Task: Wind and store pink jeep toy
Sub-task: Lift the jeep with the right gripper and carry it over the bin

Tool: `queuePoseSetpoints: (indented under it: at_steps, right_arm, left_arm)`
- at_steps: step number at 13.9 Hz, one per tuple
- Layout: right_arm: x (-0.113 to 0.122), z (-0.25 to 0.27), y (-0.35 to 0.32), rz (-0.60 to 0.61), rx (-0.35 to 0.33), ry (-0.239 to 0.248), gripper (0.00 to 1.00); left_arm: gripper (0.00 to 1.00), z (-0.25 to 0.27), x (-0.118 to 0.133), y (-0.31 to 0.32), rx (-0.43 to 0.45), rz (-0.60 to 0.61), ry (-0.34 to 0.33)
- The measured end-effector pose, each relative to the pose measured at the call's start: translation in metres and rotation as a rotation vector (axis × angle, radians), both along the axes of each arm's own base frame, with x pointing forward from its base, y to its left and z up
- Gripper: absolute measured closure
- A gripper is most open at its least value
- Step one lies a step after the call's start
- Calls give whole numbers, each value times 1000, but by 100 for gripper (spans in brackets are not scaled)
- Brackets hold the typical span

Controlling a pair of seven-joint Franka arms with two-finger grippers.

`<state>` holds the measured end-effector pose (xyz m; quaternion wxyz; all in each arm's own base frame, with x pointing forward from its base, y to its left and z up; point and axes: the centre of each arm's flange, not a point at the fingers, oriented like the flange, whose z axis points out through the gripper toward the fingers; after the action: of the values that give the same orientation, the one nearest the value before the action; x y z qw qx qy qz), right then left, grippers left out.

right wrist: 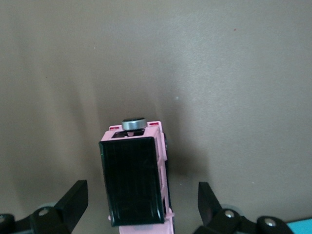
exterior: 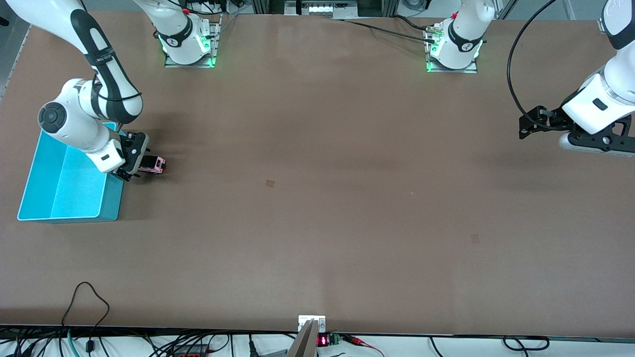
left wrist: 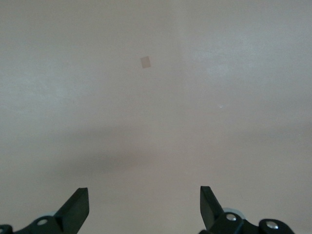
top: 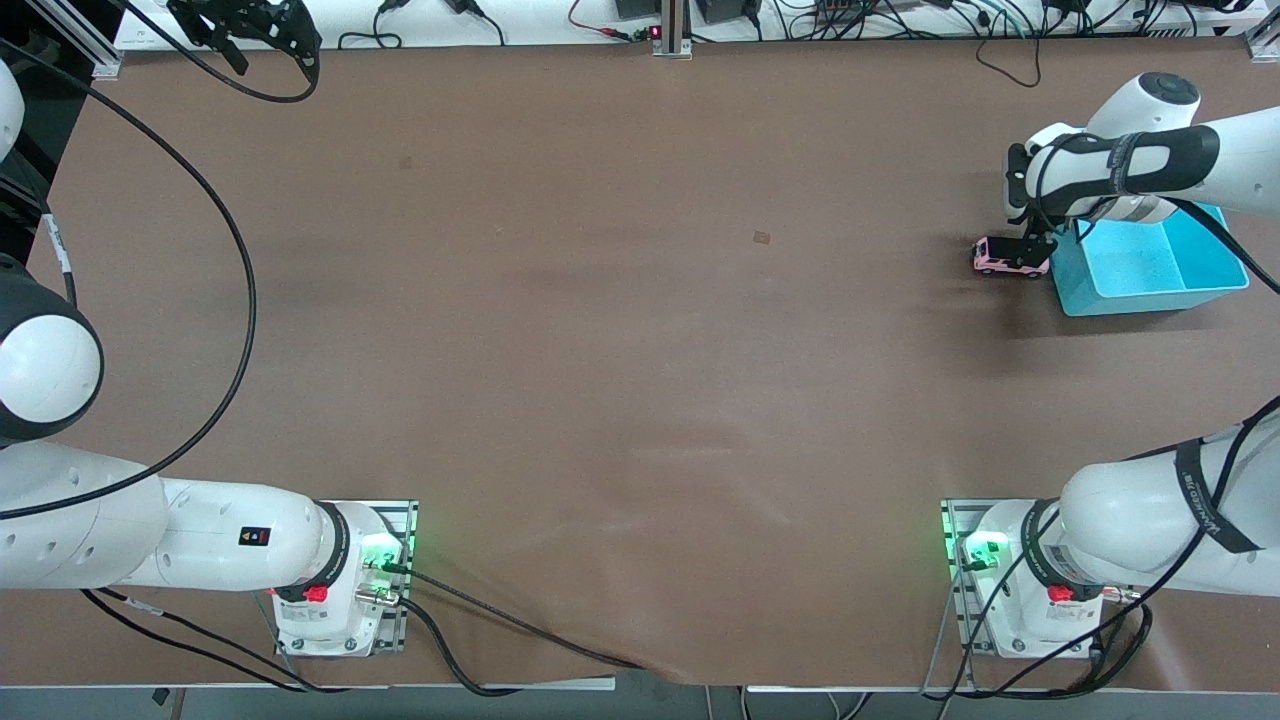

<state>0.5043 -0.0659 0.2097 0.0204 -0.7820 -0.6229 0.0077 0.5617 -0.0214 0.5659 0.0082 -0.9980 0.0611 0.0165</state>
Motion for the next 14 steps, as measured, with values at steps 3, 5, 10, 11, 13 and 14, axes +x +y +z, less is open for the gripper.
queuePoseSetpoints:
  at_steps: [3, 5, 10, 11, 13, 14]
  right_arm:
    - [-5, -5, 1, 1, -1, -7, 9]
    - [-5, -4, 1, 4, -1, -9, 33]
    - [2, 15, 2, -5, -6, -43, 51]
    - [5, 24, 3, -25, -8, -51, 51]
    - [14, 46, 6, -69, -10, -63, 51]
    - [20, 57, 8, -90, -11, -72, 51]
  left_arm:
    - [0, 0, 0, 0, 0, -1, 0]
    - [0, 0, 0, 0, 0, -1, 0]
    - [0, 0, 0, 0, 0, -2, 2]
    - [0, 0, -1, 0, 0, -2, 4]
    - [0, 0, -1, 0, 0, -2, 6]
    - [0, 0, -1, 0, 0, -2, 7]
